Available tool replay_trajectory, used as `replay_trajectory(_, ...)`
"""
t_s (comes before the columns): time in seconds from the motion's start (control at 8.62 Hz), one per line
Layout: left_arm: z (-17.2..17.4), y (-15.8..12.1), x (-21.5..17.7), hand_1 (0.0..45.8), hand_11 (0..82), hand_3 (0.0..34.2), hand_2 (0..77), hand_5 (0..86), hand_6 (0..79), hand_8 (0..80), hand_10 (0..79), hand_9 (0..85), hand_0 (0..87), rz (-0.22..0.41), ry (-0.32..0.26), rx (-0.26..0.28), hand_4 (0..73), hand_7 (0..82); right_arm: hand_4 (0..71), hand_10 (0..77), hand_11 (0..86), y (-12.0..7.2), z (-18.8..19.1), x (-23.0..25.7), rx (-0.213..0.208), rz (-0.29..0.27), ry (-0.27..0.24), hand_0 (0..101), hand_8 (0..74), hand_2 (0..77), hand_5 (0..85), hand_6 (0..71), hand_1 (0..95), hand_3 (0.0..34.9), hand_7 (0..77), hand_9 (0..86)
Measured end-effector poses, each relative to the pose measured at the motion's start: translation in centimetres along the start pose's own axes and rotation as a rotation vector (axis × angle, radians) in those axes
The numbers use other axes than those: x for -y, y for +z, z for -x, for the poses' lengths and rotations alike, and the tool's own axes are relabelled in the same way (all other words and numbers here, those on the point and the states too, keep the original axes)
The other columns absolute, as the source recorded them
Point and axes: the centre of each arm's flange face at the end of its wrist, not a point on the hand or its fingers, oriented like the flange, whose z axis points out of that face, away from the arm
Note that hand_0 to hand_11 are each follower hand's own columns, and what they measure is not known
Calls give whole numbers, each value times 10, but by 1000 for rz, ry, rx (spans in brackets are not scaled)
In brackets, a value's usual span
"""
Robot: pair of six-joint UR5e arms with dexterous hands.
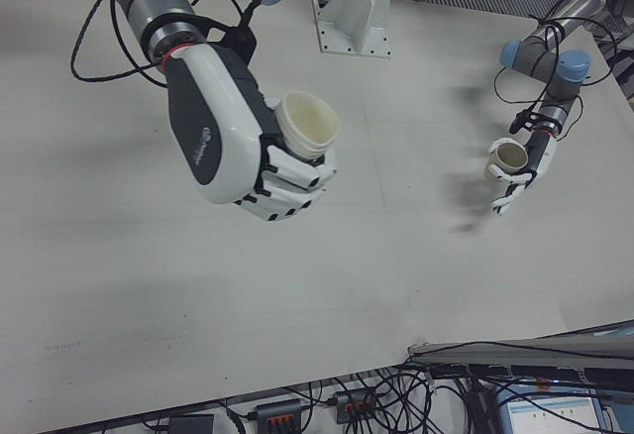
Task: Pour water
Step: 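Raise the right hand's cup above the cup in the left hand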
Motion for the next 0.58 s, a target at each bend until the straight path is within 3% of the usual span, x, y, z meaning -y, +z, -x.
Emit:
replay_trajectory(0.23, 14, 27, -24, 82, 114, 0, 480, 355, 120, 60, 60, 93, 610, 17, -9, 19, 562, 207, 316, 398, 524, 40, -14, -82, 36, 88, -90, 799, 507, 464, 518, 573, 147, 3, 578, 573)
replay_trajectory(0.35, 16, 40, -33, 82, 104, 0, 480, 355, 131, 60, 60, 93, 609, 23, -13, 20, 562, 207, 344, 436, 513, 54, -35, -125, 37, 138, -160, 800, 545, 464, 513, 589, 147, 2, 578, 562)
replay_trajectory(0.58, 17, 57, -49, 82, 98, 0, 480, 355, 131, 60, 60, 76, 607, 28, -18, 24, 562, 207, 349, 442, 518, 59, -90, -194, 45, 201, -326, 799, 551, 480, 513, 589, 115, 3, 578, 562)
